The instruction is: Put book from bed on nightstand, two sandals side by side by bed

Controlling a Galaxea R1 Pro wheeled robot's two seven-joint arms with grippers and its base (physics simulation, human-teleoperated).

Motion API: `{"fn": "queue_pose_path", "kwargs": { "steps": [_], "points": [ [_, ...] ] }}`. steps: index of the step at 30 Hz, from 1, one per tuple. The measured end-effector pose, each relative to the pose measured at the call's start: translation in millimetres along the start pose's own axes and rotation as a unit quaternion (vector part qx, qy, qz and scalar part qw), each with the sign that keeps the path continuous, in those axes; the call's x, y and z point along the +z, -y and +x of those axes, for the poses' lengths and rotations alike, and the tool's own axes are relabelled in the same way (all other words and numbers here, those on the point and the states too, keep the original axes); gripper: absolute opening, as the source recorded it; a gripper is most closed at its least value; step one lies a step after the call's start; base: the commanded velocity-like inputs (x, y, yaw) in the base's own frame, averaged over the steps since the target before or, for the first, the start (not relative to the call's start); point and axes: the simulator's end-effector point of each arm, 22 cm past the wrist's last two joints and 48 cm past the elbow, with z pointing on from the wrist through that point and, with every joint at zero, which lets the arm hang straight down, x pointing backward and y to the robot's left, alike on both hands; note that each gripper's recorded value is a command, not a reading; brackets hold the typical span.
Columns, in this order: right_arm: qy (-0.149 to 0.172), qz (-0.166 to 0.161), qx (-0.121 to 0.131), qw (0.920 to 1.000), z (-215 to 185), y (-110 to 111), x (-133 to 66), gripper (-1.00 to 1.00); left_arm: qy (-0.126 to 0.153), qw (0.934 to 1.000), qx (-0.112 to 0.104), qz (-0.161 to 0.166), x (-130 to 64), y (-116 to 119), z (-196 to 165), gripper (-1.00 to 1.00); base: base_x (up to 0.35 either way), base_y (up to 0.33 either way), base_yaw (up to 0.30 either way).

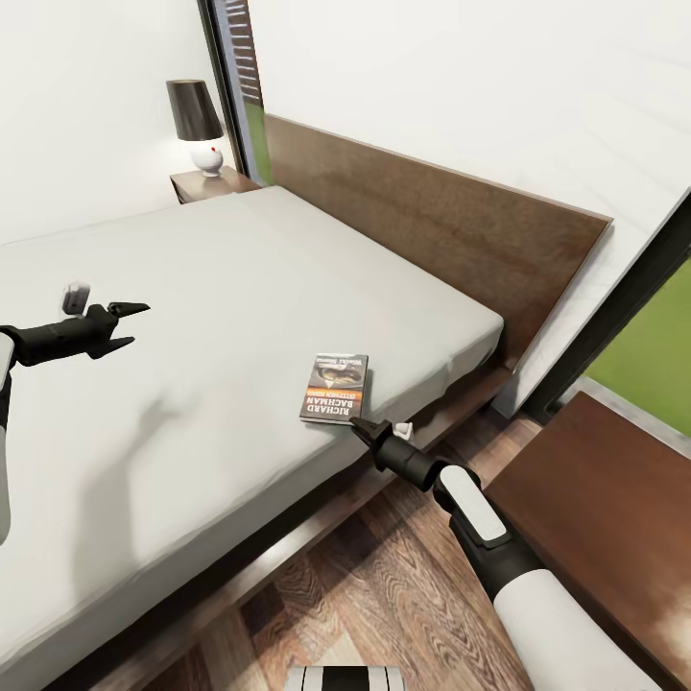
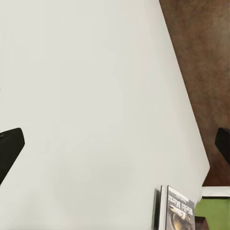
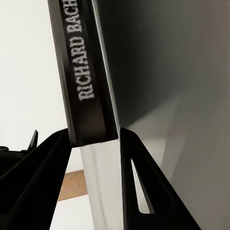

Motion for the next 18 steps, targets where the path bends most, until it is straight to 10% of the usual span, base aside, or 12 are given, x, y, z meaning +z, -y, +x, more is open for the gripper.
{"fn": "queue_pose_path", "kwargs": {
  "steps": [18],
  "points": [
    [0.0,-0.001,0.0,1.0,0.2,-0.2,0.0,-1.0,0.001,1.0,0.0,-0.001,-0.9,-0.7,-0.9,1.0,0.0,0.0,0.0]
  ]
}}
